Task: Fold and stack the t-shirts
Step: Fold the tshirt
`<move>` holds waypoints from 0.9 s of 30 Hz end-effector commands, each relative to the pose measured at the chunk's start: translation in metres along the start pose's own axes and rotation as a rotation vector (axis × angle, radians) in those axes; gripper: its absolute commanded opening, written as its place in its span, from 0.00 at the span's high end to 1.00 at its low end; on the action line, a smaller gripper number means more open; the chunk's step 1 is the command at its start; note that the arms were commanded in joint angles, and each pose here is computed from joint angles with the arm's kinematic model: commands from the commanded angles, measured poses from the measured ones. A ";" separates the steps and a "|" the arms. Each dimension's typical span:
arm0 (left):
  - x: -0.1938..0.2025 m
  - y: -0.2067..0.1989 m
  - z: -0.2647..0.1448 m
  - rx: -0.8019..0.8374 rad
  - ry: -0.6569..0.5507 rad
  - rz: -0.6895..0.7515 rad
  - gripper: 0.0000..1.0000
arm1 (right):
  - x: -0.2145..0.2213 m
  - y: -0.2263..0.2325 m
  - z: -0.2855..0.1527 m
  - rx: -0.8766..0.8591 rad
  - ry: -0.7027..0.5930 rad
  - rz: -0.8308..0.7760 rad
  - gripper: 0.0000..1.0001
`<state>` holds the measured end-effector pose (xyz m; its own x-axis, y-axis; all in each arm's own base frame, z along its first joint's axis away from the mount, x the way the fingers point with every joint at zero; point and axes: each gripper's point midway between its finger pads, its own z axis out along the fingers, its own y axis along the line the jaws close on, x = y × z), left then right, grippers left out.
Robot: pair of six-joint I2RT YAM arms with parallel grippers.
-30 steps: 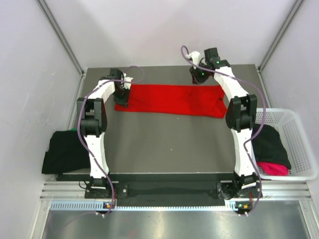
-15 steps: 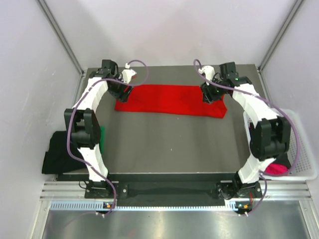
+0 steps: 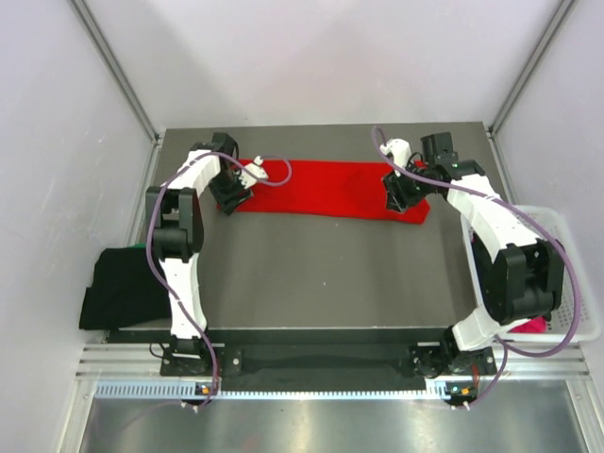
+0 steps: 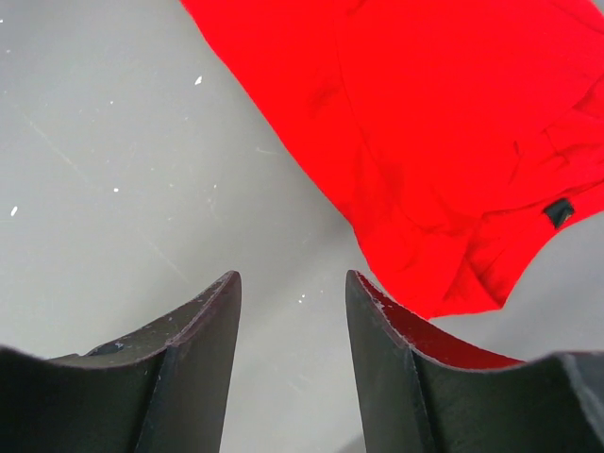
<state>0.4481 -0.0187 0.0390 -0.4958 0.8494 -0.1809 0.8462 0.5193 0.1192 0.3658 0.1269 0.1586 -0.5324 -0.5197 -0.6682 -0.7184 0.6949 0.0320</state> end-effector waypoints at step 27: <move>0.033 -0.142 -0.091 0.038 0.254 0.241 1.00 | 0.043 -0.039 -0.011 0.110 0.106 0.303 0.48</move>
<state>0.3414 -0.0590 0.0682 -0.2945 0.9525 0.0773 0.9515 0.2847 0.1164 0.3660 0.0910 0.1420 -0.6701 -0.4391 -0.5985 -0.5793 0.8135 0.0518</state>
